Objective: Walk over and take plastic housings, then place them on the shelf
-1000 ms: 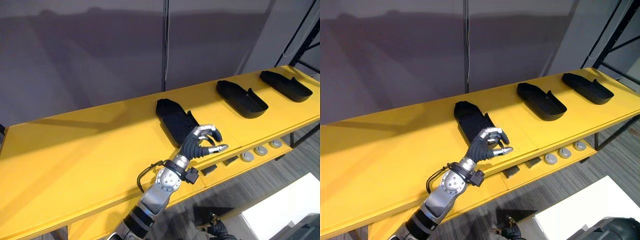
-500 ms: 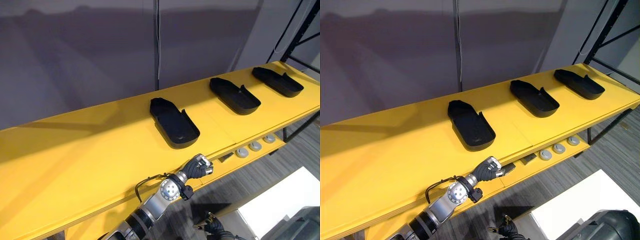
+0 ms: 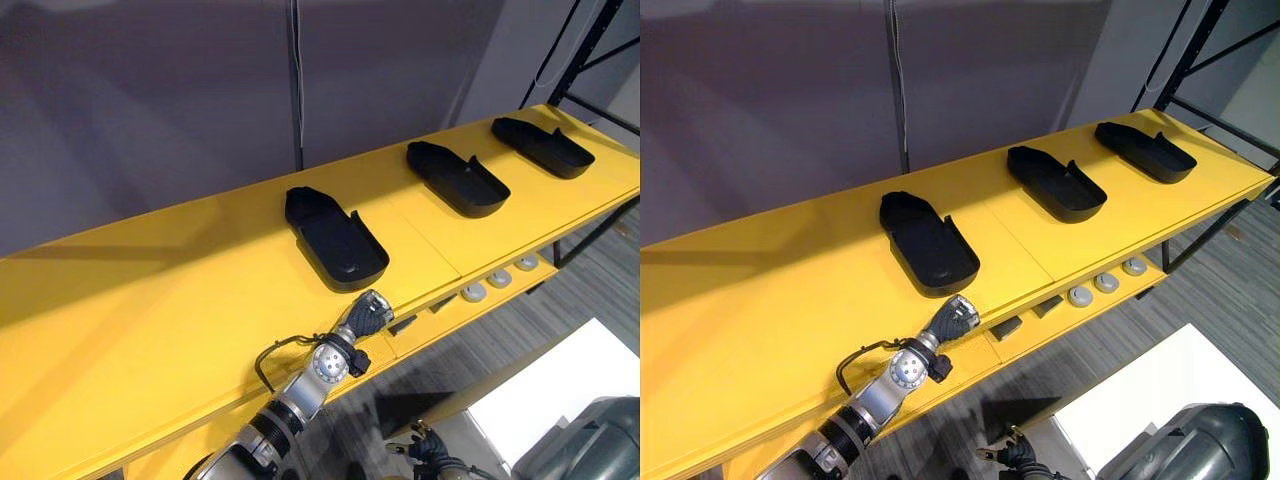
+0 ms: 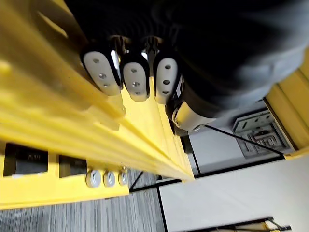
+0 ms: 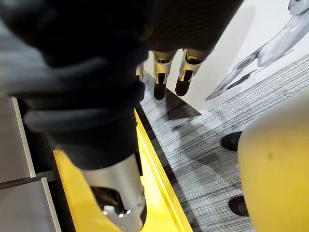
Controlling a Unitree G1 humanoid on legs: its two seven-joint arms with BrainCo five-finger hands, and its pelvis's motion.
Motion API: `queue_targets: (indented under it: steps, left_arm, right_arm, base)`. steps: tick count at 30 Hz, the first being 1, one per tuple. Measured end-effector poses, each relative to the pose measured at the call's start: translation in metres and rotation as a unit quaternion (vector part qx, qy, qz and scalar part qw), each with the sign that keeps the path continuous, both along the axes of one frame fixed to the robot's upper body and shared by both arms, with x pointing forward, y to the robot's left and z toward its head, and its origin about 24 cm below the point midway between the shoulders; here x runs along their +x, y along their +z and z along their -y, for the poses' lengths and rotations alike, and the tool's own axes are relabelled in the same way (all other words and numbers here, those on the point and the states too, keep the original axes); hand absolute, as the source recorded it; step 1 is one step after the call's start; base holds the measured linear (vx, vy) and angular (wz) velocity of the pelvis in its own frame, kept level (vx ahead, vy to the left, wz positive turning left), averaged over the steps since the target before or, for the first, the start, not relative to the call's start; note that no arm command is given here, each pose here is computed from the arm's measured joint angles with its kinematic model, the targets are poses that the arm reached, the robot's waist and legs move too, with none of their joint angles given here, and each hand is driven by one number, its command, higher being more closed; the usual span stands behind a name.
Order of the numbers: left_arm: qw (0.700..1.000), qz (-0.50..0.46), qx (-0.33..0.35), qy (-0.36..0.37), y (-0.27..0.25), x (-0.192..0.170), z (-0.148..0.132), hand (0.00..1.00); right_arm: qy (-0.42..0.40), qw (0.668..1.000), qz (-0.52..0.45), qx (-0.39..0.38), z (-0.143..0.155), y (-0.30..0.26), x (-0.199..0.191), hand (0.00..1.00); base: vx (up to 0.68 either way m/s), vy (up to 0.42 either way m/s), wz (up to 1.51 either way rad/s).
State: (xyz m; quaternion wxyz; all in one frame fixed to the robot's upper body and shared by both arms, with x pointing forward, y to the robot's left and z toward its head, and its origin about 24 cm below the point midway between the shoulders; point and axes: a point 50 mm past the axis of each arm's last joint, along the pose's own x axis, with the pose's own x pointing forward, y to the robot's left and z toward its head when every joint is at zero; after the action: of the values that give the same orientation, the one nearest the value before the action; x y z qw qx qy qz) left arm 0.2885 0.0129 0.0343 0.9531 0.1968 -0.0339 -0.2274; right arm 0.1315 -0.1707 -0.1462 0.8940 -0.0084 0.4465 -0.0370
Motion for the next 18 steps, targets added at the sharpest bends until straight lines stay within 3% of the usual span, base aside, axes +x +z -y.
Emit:
queue_targets:
  steps: [18]
  left_arm:
    - [0.997, 0.006, -0.018, 0.077, 0.009, 0.023, -0.018, 1.00]
  right_arm:
    - [-0.018, 1.000, 0.007, -0.002, 0.004, 0.002, 0.002, 0.00]
  base:
    - [-0.02, -0.003, -0.02]
